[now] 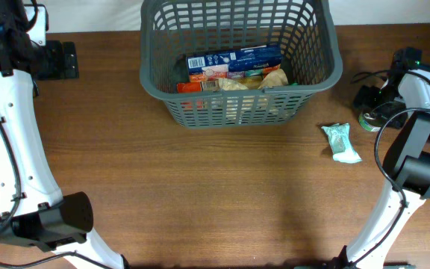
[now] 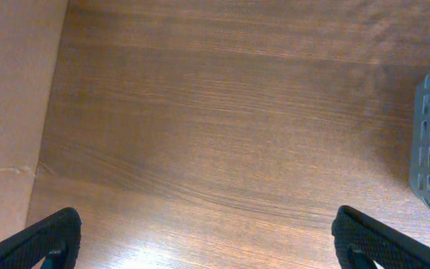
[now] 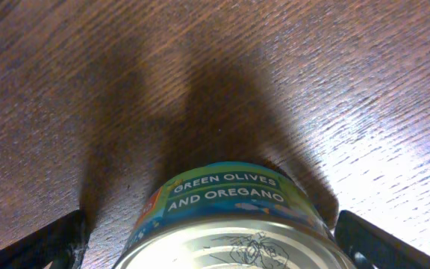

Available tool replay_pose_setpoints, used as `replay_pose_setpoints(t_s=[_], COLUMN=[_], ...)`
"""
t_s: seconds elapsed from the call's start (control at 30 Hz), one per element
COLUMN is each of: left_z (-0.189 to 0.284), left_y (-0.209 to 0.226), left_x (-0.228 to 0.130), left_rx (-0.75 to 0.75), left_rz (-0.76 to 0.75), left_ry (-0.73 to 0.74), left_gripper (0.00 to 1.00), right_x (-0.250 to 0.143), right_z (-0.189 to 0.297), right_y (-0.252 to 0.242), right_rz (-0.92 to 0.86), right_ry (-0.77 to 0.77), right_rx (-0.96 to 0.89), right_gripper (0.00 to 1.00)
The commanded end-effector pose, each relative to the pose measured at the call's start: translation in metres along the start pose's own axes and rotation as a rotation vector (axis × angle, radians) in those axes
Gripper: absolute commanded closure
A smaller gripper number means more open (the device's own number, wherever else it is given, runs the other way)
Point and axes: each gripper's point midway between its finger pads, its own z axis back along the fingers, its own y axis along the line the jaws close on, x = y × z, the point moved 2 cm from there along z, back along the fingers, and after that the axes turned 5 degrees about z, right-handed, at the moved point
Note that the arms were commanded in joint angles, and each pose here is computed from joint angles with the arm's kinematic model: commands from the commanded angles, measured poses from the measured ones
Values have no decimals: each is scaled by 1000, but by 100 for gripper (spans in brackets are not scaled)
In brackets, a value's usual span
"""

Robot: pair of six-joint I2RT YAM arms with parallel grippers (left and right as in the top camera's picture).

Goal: Pack container
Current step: 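Move the right gripper down onto the olive tin can and grasp it, then lift the tin can and carry it over the basket with the right gripper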

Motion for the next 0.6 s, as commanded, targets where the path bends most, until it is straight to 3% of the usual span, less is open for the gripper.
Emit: replay_pose_setpoints(t_s=[0.0,0.37,0.57], left_z=[2,2,2], left_y=[2,2,2], left_x=[-1,-1,-1], left_rx=[-4,-4,-4], left_rz=[15,15,15], left_ry=[-1,-1,-1], left_gripper=[1,1,1], right_x=[-7,-11,-11], right_z=[-19,-19,-9], right_y=[-5,-15,-13], right_rz=[4,-27,-38], right_ry=[38,65,84], right_rx=[-29,-4,42], right_gripper=[8,33,34])
